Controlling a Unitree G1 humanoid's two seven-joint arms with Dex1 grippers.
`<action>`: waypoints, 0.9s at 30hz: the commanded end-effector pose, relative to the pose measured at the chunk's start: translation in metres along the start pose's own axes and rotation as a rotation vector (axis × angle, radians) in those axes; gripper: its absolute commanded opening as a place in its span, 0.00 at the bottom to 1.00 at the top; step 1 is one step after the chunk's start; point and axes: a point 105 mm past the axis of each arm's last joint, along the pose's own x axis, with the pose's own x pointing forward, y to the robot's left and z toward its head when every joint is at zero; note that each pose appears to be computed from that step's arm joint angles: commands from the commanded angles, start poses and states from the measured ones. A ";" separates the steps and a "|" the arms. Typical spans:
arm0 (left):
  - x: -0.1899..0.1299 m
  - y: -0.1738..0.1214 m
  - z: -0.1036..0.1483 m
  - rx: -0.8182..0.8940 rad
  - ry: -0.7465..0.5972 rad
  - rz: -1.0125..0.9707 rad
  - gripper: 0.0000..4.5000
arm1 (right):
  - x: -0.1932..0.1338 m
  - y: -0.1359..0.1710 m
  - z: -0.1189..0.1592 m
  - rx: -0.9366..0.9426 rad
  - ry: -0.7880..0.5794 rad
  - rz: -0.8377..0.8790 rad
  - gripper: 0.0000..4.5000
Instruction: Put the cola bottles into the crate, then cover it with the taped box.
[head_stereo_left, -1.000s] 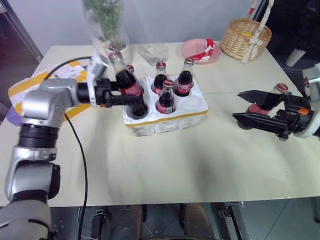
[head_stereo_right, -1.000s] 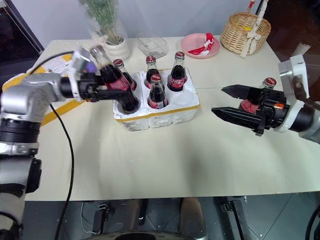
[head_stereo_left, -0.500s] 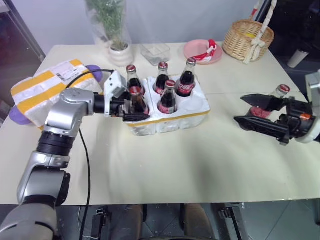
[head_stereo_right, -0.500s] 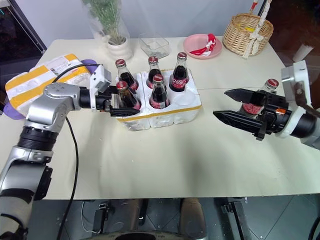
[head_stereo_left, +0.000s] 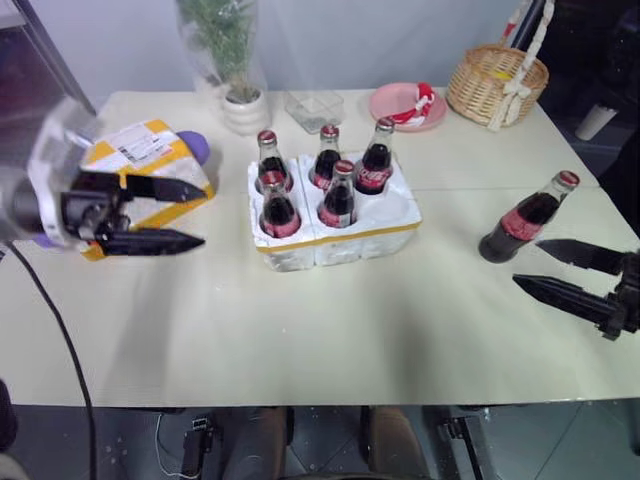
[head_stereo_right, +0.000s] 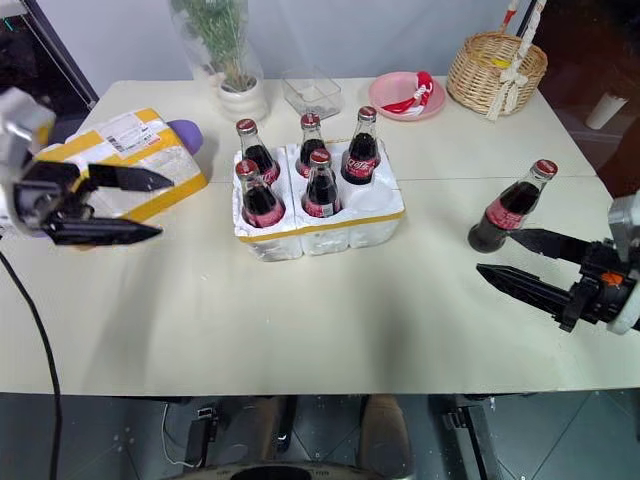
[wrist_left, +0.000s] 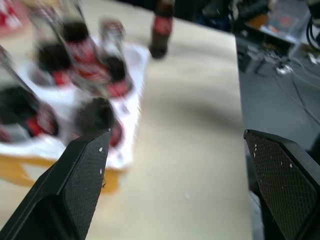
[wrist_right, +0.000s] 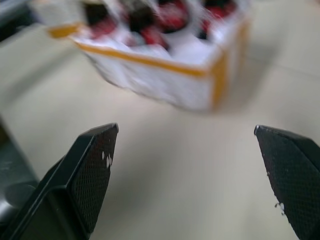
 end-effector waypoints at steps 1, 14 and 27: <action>0.004 0.001 0.002 0.093 0.020 0.045 0.99 | 0.007 -0.016 -0.006 -0.009 -0.028 -0.119 1.00; 0.019 -0.005 0.000 0.107 -0.031 0.063 0.99 | 0.035 -0.083 -0.013 0.114 -0.160 -0.345 1.00; 0.021 -0.006 0.003 0.115 -0.047 0.079 0.99 | 0.064 -0.112 -0.021 0.121 -0.157 -0.394 1.00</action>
